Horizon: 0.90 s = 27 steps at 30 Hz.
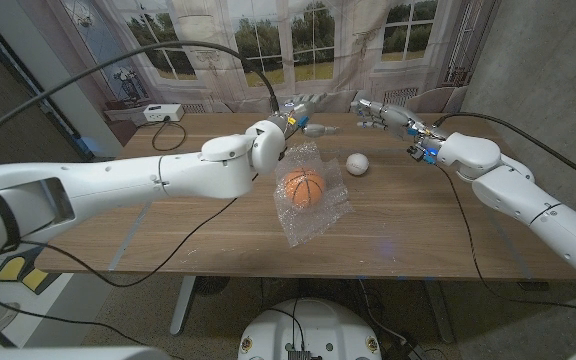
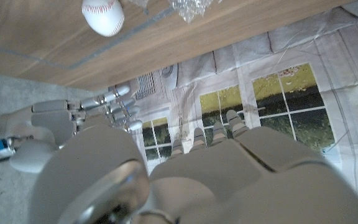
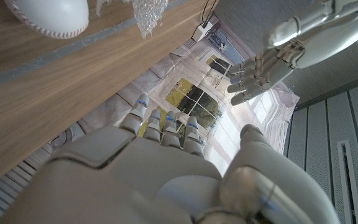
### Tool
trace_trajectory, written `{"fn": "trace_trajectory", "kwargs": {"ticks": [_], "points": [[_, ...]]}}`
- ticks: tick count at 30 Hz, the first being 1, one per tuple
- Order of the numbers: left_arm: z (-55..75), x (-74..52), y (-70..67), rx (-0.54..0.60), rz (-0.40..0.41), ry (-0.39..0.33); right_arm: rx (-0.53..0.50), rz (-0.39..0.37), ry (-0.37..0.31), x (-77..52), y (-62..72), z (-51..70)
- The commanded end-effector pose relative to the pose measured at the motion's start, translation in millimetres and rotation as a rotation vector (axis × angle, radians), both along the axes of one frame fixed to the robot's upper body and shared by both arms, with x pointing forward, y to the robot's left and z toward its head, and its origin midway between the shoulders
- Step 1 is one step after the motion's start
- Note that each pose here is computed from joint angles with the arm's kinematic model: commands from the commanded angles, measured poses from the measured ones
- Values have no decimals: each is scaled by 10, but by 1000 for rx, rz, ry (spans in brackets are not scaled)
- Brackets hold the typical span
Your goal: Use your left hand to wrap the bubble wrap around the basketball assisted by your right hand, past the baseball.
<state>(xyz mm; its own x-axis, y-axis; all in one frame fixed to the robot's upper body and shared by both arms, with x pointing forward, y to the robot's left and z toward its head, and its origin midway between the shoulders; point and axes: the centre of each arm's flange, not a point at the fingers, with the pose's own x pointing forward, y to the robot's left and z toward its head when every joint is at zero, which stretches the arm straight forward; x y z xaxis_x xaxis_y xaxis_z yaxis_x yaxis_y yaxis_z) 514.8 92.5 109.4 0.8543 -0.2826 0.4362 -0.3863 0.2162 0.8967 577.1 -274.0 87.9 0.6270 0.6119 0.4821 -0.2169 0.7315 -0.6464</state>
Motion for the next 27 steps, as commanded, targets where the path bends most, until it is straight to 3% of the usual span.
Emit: {"fn": "trace_trajectory", "kwargs": {"ticks": [1,8,13,19,24,27], "points": [[-272,-226,370,-274,-345,-220,172,-11,-12,214,-24,-204],[-345,-131,655,-399,-476,-139,267,-25,-11,229,-20,-313],[-428,-58,857,-508,-583,-103,317,-86,-32,171,-60,-396],[-547,-47,980,-562,-623,-76,370,-207,-94,60,-138,-474],[-611,-12,1053,-600,-642,-44,410,-226,-115,53,-151,-573],[-670,48,1096,-666,-639,-17,437,-185,-97,160,-126,-625]]}}
